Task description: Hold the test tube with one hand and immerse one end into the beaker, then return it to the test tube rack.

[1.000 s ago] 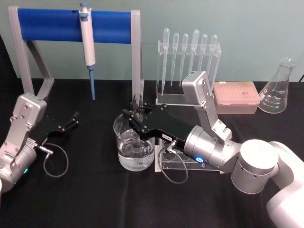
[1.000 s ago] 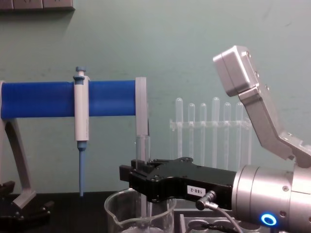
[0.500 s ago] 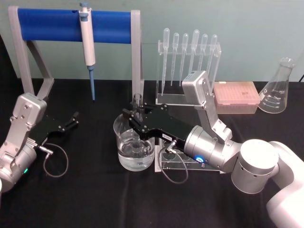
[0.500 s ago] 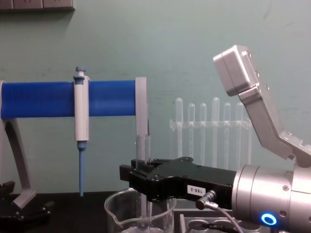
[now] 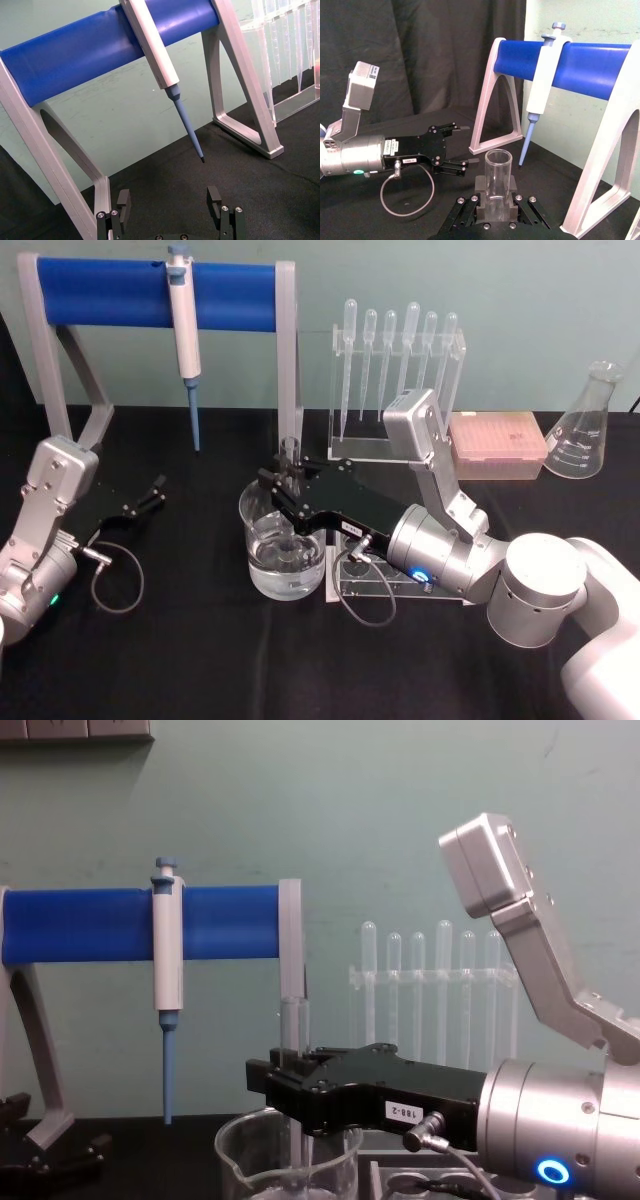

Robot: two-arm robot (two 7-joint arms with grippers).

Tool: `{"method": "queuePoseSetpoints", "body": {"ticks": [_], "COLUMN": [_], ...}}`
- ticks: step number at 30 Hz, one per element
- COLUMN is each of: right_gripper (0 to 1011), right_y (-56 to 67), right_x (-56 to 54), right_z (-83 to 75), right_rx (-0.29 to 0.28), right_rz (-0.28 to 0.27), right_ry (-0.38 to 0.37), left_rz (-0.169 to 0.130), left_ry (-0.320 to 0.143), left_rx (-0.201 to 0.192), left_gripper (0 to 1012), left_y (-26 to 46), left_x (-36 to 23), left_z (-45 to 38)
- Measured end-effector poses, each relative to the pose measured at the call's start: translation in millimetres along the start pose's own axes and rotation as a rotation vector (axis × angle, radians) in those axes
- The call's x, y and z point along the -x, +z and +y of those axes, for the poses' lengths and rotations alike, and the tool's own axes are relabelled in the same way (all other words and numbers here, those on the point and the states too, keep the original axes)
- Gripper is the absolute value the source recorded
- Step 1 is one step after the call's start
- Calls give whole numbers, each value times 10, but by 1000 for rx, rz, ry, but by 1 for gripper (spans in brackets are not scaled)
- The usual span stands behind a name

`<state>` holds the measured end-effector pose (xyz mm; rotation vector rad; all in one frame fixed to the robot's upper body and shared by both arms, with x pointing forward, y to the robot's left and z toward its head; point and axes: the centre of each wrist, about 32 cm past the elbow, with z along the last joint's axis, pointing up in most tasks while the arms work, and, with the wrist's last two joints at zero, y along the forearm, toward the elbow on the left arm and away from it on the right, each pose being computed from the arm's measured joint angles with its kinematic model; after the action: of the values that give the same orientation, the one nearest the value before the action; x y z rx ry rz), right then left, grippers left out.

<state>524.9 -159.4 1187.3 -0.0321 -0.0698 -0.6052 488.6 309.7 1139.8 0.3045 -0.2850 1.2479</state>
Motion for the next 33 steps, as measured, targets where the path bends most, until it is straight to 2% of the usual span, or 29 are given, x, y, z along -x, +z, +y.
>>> {"method": "queuePoseSetpoints", "body": {"ticks": [33], "right_gripper": [241], "right_y": [0], "right_x": [0], "right_z": [0], "right_rx": [0], "right_rz": [0], "right_ry": [0], "left_rz": [0], "left_ry": [0], "left_rx": [0], "left_gripper": [1000], "left_y": [0], "left_x": [0], "left_z": [0]}}
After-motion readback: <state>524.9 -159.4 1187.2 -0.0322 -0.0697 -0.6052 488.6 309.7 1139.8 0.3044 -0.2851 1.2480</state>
